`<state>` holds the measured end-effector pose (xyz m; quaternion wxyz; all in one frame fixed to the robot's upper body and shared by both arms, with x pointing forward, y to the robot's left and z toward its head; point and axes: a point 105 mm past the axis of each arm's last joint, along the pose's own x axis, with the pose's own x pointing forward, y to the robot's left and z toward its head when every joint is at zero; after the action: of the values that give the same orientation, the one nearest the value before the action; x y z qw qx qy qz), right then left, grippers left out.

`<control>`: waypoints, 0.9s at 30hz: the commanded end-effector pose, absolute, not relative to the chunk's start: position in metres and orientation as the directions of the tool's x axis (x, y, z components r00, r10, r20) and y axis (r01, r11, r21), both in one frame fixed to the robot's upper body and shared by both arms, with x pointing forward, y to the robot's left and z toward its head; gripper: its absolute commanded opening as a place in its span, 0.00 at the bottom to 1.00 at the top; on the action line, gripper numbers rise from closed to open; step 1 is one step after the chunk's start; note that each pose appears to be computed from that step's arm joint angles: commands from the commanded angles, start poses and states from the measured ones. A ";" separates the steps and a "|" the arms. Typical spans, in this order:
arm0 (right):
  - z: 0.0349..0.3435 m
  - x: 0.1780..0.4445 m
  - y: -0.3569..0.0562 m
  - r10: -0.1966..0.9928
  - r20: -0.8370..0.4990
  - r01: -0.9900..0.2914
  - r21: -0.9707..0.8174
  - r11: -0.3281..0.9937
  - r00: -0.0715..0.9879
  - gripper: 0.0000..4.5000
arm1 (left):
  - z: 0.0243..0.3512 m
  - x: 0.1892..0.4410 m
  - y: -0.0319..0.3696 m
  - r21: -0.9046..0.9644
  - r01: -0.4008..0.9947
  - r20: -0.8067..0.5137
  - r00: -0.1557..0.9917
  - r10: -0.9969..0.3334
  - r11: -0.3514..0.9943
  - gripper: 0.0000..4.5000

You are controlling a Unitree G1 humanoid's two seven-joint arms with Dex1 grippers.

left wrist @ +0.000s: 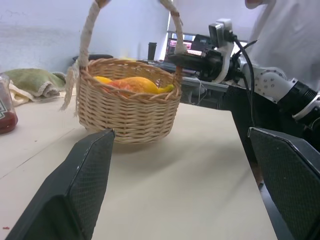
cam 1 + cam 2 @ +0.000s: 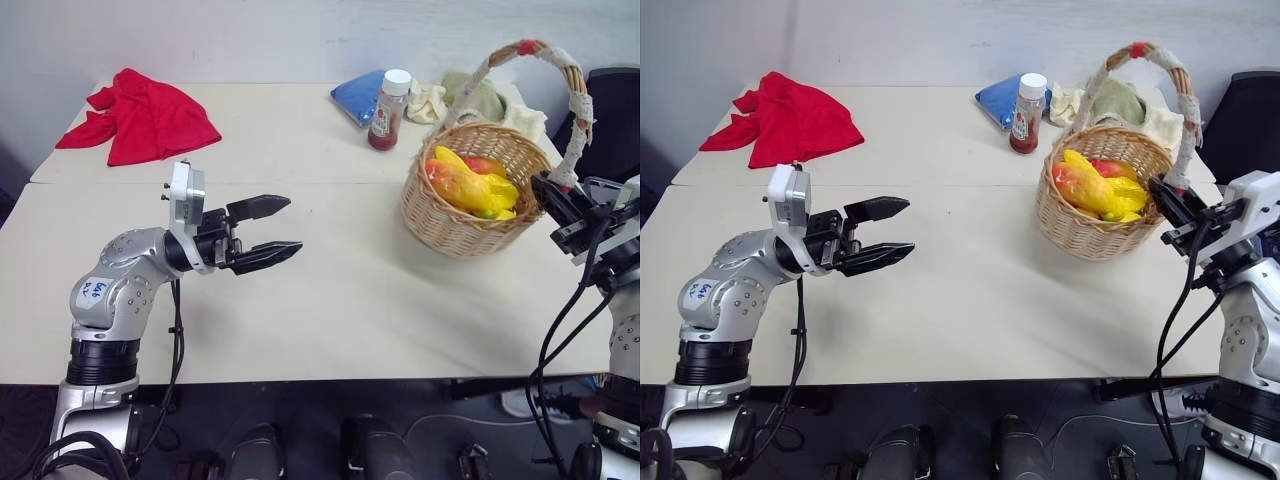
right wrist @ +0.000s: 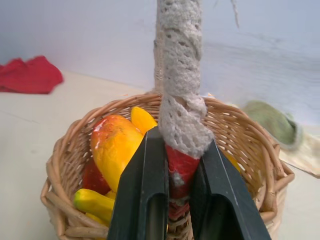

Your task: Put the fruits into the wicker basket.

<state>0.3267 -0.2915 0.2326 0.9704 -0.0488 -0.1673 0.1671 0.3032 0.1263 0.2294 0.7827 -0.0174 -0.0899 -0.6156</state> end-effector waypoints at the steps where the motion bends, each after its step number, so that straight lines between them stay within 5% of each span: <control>1: 0.238 0.331 -0.305 0.288 0.332 -0.247 -0.161 0.955 0.898 0.11 | 0.232 0.301 0.128 0.125 0.962 0.153 0.223 -0.963 0.242 1.00; 8: 0.238 0.321 -0.311 0.301 0.332 -0.252 -0.183 0.950 0.894 0.65 | 0.221 0.303 0.150 0.109 0.942 0.114 0.306 -0.945 0.318 1.00; 12: 0.243 0.292 -0.319 0.331 0.307 -0.253 -0.269 0.929 0.892 0.96 | 0.203 0.301 0.173 0.087 0.914 0.062 0.393 -0.917 0.397 1.00; 18: 0.230 0.254 -0.313 0.440 0.158 -0.342 -0.422 0.840 0.884 0.99 | 0.169 0.291 0.211 0.128 0.848 -0.093 0.527 -0.845 0.515 1.00; 22: 0.183 0.227 -0.254 0.683 -0.088 -0.644 -0.439 0.627 0.725 0.99 | 0.149 0.280 0.235 0.204 0.808 -0.209 0.587 -0.782 0.553 1.00; 27: 0.156 0.240 -0.210 0.780 -0.066 -0.741 -0.373 0.559 0.622 0.99 | 0.139 0.273 0.237 0.256 0.767 -0.219 0.639 -0.738 0.588 1.00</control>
<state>0.2380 -0.2203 0.1506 0.8891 -0.1785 -0.0336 0.4202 0.2740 0.2368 0.1286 0.8887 0.1344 0.0665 -0.4333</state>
